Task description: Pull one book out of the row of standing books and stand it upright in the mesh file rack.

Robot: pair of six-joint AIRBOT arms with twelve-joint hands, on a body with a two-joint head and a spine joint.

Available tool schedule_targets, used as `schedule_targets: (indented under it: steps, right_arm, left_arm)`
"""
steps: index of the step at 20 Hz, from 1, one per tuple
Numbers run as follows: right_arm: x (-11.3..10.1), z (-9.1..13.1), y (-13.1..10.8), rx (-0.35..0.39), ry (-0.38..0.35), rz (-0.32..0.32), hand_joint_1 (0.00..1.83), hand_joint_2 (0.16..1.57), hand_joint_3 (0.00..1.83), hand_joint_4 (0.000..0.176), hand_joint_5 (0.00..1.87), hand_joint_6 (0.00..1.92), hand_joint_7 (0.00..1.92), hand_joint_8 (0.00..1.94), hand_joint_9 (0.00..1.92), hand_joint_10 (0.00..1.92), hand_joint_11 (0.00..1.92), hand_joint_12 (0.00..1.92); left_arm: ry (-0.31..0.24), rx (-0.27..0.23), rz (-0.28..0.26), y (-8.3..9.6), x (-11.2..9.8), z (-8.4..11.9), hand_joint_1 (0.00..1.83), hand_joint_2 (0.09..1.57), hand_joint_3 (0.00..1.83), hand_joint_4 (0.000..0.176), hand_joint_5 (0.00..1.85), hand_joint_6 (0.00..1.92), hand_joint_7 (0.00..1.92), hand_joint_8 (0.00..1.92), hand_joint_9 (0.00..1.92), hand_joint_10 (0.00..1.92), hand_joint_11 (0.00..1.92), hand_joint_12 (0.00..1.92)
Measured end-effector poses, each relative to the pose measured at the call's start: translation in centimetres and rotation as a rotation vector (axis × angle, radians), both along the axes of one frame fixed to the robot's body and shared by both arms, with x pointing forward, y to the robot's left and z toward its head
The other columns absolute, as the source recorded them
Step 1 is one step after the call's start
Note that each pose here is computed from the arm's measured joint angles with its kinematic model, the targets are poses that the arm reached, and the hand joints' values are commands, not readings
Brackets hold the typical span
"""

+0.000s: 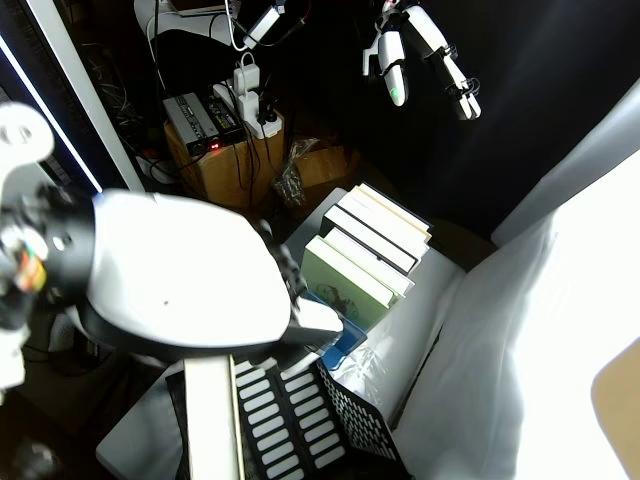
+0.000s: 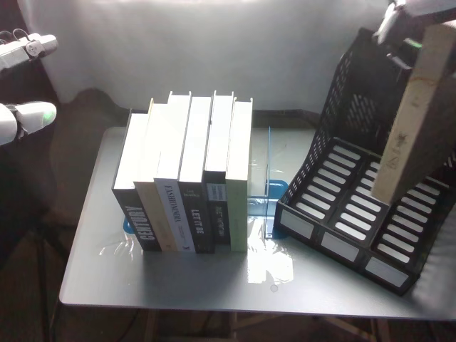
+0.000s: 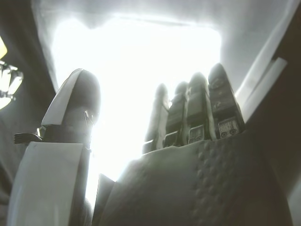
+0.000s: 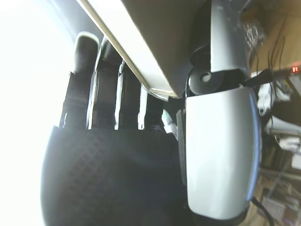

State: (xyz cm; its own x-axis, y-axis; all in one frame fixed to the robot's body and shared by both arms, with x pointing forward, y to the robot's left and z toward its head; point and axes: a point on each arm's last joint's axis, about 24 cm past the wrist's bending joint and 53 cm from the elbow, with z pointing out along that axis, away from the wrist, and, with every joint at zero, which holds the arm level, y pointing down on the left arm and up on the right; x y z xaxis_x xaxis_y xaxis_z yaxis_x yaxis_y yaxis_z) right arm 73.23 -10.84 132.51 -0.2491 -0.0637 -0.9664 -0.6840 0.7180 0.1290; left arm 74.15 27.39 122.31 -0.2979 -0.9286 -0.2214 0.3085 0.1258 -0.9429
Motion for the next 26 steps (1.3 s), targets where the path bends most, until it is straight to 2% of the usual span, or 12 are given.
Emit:
schedule_targets:
  steps: [1,2,4,6,10,12,14,15,18,19,24,26]
  right_arm:
    - [0.3,-0.6,0.5,-0.014,0.006,0.003,1.21,1.23,0.01,0.0,0.79,1.09,0.78,1.59,0.84,1.81,0.81,1.92]
    - [0.6,-1.3,1.3,-0.031,0.012,0.009,1.33,1.17,0.0,0.0,0.81,1.11,0.92,1.14,0.85,1.43,0.75,1.74]
    - [1.2,-2.0,3.0,-0.055,-0.003,0.021,1.37,1.15,0.0,0.0,0.79,1.02,0.96,1.07,0.92,1.44,0.84,1.73]
    - [1.9,-2.7,3.8,-0.057,-0.002,0.015,1.36,1.18,0.01,0.0,0.75,1.19,0.88,1.17,0.79,1.5,0.64,1.73]
    - [2.9,-3.5,4.5,-0.064,-0.005,-0.002,1.35,1.2,0.0,0.0,0.78,1.17,0.83,1.27,0.74,1.54,0.59,1.83]
    - [3.4,-3.5,5.1,-0.072,-0.019,-0.001,1.34,1.24,0.0,0.0,0.8,0.99,0.75,1.49,0.66,1.74,0.59,1.92]
    - [3.7,-3.7,5.9,-0.089,-0.033,0.006,1.34,1.24,0.0,0.0,0.75,1.13,0.73,1.45,0.66,1.67,0.54,1.88]
    - [3.7,-3.8,6.2,-0.099,-0.038,0.01,1.21,1.22,0.0,0.0,0.81,1.18,0.77,1.39,0.67,1.41,0.47,1.79]
    - [4.4,-4.5,6.5,-0.124,-0.043,0.002,1.26,1.19,0.0,0.0,0.85,1.02,0.87,1.38,0.74,1.51,0.52,1.84]
    - [4.7,-5.0,6.5,-0.141,-0.044,-0.002,1.34,1.16,0.0,0.0,0.9,0.91,0.91,1.19,0.79,1.53,0.54,1.82]
    - [6.4,-6.5,5.3,-0.164,-0.02,-0.054,1.35,1.22,0.0,0.0,0.76,1.21,0.77,1.28,0.72,1.57,0.48,1.67]
    - [6.9,-6.8,4.7,-0.171,-0.016,-0.071,1.35,1.2,0.0,0.0,0.77,1.18,0.86,1.15,0.74,1.56,0.49,1.68]
  left_arm:
    - [0.001,0.0,-0.001,-0.1,0.0,0.0,0.82,1.31,0.0,0.0,0.17,0.01,0.03,0.01,0.0,0.0,0.0,0.0]
    - [0.001,-0.002,0.0,-0.1,0.0,-0.1,0.82,1.31,0.0,0.0,0.17,0.01,0.03,0.01,0.0,0.0,0.0,0.0]
    - [0.008,0.006,-0.001,0.0,-0.1,-0.5,0.84,1.31,0.0,0.0,0.18,0.01,0.03,0.01,0.0,0.0,0.0,0.0]
    - [0.008,0.004,-0.003,-0.1,-0.1,-0.5,0.85,1.31,0.0,0.0,0.17,0.01,0.03,0.0,0.0,0.0,0.0,0.0]
    - [0.003,0.002,-0.003,-0.1,-0.1,-0.4,0.78,1.32,0.0,0.0,0.16,0.0,0.03,0.0,0.0,0.0,0.0,0.0]
    - [-0.002,0.001,-0.004,-0.1,-0.2,-0.3,0.79,1.32,0.0,0.0,0.16,0.0,0.03,0.0,0.0,0.0,0.0,0.0]
    - [-0.01,-0.002,-0.007,-0.2,-0.2,-0.1,0.8,1.31,0.0,0.0,0.16,0.0,0.04,0.01,0.0,0.0,0.0,0.0]
    - [-0.011,-0.001,-0.008,-0.2,-0.2,-0.1,0.81,1.3,0.0,0.0,0.17,0.0,0.05,0.01,0.0,0.0,0.0,0.0]
    - [-0.017,-0.004,-0.009,-0.2,-0.3,0.1,0.79,1.32,0.0,0.0,0.17,0.0,0.06,0.01,0.0,0.0,0.0,0.0]
    - [-0.022,-0.007,-0.01,-0.3,-0.3,0.2,0.76,1.32,0.01,0.0,0.16,0.0,0.06,0.0,0.0,0.0,0.0,0.0]
    - [-0.032,-0.009,-0.028,-1.0,-0.5,0.0,0.7,1.34,0.01,0.0,0.15,0.0,0.06,0.0,0.0,0.0,0.0,0.0]
    - [-0.039,-0.01,-0.025,-0.8,-0.6,0.1,0.65,1.35,0.01,0.0,0.12,0.0,0.03,0.0,0.0,0.0,0.0,0.0]
